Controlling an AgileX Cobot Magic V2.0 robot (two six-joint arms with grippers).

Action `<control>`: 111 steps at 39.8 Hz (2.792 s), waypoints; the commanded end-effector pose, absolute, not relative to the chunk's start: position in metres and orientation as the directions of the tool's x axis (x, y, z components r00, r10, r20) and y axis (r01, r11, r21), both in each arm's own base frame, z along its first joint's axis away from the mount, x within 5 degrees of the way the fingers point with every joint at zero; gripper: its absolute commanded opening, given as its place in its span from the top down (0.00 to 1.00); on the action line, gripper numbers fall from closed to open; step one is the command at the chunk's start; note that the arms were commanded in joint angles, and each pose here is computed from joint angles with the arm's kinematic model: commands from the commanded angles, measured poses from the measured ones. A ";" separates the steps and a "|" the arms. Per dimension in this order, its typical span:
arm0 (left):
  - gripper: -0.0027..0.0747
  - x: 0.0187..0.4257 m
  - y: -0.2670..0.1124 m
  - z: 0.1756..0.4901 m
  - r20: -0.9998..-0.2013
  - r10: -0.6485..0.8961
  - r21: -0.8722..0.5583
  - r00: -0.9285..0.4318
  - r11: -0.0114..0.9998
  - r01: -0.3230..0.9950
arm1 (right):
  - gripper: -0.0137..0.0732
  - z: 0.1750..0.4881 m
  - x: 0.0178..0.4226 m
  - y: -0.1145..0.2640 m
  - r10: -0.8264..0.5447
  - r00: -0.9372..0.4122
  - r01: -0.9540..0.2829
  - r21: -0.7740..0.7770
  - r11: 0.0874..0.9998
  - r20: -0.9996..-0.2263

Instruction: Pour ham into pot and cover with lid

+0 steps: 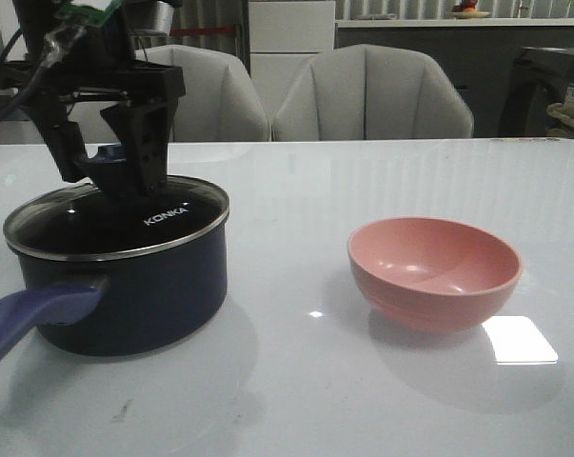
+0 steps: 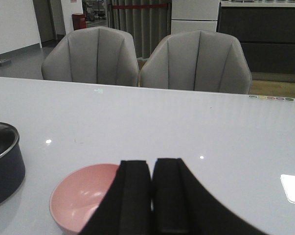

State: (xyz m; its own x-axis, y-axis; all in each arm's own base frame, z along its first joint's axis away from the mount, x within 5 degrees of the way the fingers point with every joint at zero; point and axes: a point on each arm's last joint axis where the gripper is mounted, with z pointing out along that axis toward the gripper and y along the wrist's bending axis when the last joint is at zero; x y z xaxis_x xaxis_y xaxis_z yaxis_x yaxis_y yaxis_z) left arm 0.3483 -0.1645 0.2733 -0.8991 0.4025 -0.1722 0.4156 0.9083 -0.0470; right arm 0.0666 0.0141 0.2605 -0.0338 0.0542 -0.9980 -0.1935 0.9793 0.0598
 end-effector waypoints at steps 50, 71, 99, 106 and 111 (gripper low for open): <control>0.58 0.119 -0.049 0.330 -0.832 0.304 0.102 -0.464 0.906 0.410 | 0.67 0.276 0.067 0.012 0.068 0.058 -0.179 0.057 0.982 -0.996; 0.82 0.023 -0.010 0.297 -0.995 0.043 -0.001 -0.095 0.908 0.419 | 0.67 0.276 0.067 0.012 0.068 0.058 -0.179 0.057 0.982 -0.996; 0.82 0.021 -0.010 0.290 -0.996 0.036 0.000 -0.077 0.906 0.422 | 0.67 0.276 0.067 0.012 0.068 0.058 -0.179 0.057 0.982 -0.996; 0.82 0.035 -0.012 0.269 -0.999 0.040 0.026 -0.034 0.936 0.350 | 0.67 0.276 0.067 0.012 0.068 0.058 -0.179 0.057 0.982 -0.996; 0.82 0.044 -0.010 0.252 -0.999 0.031 0.026 -0.016 0.973 0.231 | 0.67 0.276 0.067 0.012 0.068 0.058 -0.179 0.057 0.982 -0.996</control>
